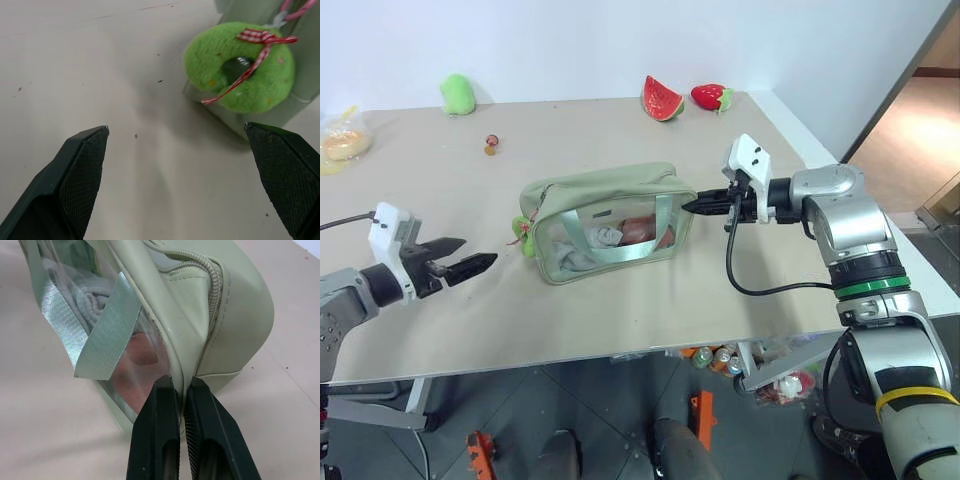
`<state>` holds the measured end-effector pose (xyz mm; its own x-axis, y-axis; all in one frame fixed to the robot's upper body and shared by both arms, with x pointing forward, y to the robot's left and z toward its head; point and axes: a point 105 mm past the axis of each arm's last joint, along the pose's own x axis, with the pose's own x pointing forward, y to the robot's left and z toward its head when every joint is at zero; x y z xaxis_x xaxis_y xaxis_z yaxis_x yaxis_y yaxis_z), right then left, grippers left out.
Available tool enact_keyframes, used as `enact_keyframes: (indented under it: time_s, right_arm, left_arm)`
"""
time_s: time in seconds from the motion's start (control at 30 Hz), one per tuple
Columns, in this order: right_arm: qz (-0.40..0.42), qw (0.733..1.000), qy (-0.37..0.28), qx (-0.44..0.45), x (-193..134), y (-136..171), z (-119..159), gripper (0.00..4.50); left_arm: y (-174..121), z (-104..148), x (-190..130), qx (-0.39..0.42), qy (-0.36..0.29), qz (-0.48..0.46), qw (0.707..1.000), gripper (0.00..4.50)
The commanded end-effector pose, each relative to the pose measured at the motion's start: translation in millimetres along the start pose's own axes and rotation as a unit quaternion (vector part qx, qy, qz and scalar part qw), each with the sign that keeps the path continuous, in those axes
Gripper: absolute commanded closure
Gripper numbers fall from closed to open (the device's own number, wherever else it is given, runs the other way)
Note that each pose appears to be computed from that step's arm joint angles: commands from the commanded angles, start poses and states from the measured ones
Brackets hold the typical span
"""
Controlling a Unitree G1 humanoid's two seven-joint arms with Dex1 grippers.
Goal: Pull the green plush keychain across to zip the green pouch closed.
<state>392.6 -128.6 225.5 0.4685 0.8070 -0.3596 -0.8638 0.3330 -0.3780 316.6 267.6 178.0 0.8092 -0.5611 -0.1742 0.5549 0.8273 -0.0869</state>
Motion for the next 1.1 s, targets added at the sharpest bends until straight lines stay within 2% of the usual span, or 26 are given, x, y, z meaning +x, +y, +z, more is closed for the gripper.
enact_keyframes:
  time_s: [0.03, 0.33, 0.53, 0.8, 1.07, 1.1]
  right_arm:
    - [0.001, 1.0, -0.017, -0.015, -2, 2, 10, 4.41]
    - [-0.006, 1.0, -0.018, -0.016, -5, 3, 11, 4.41]
    - [-0.008, 1.0, -0.019, -0.017, -6, 3, 11, 4.41]
    - [-0.01, 1.0, -0.022, -0.019, -5, 3, 13, 4.41]
    - [-0.01, 0.999, -0.025, -0.018, -3, 3, 13, 4.41]
    - [-0.01, 0.999, -0.025, -0.018, -3, 3, 13, 4.46]
  left_arm:
    - [1, 13, 9, -0.004, -0.023, 0.003, 1.0, 0.0]
    - [-12, -3, 32, -0.013, 0.002, -0.029, 1.0, 0.0]
    - [-14, -2, 49, -0.019, 0.001, -0.037, 0.999, 0.0]
    - [-28, -3, 53, -0.009, 0.015, -0.081, 0.997, 0.0]
    - [-12, 9, 63, -0.032, -0.011, -0.044, 0.998, 0.0]
    - [-11, 11, 65, -0.037, -0.014, -0.04, 0.998, 0.24]
